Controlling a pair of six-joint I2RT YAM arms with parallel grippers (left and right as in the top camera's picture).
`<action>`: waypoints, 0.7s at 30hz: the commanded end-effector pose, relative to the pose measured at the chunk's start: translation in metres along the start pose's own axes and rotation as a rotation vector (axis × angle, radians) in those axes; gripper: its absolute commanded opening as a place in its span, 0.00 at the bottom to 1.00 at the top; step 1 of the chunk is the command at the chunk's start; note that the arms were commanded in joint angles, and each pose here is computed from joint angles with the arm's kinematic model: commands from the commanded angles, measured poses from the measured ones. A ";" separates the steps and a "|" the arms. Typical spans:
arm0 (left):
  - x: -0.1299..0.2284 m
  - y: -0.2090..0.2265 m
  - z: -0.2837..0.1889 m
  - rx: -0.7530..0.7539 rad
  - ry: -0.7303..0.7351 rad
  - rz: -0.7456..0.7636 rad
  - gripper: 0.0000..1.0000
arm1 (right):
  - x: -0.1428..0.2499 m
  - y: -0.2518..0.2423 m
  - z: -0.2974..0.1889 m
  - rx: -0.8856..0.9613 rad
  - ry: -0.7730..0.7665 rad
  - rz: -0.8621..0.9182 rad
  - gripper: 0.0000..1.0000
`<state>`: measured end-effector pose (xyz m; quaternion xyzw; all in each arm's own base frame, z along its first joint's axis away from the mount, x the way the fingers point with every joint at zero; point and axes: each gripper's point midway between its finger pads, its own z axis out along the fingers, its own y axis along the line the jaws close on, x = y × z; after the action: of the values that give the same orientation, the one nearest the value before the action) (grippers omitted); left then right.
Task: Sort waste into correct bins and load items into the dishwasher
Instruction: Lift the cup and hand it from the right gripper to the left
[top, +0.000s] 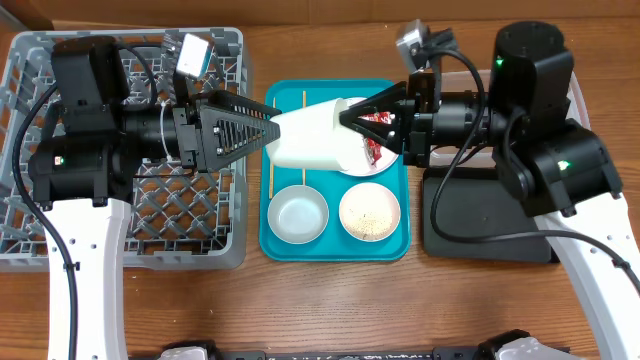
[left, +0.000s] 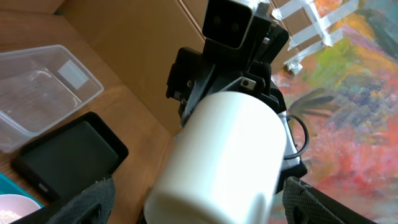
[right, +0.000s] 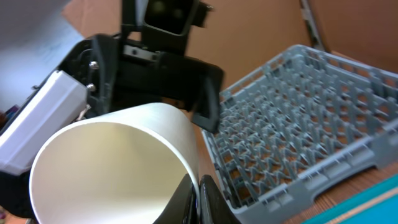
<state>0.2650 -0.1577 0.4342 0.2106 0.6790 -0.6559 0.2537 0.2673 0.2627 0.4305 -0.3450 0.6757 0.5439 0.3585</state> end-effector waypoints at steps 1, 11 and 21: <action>0.003 -0.010 0.006 0.042 0.026 0.007 0.88 | -0.006 0.015 0.005 -0.049 -0.008 -0.027 0.04; 0.009 -0.015 0.017 0.069 0.061 0.005 0.89 | -0.016 0.029 0.022 -0.117 -0.035 -0.104 0.04; 0.009 -0.015 0.017 0.070 0.062 -0.002 0.89 | -0.018 -0.006 0.036 -0.043 -0.046 0.026 0.04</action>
<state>0.2542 -0.1720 0.4363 0.2284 0.6709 -0.6666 0.2310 0.2819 0.2956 0.4342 -0.3518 0.6523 0.5622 0.3669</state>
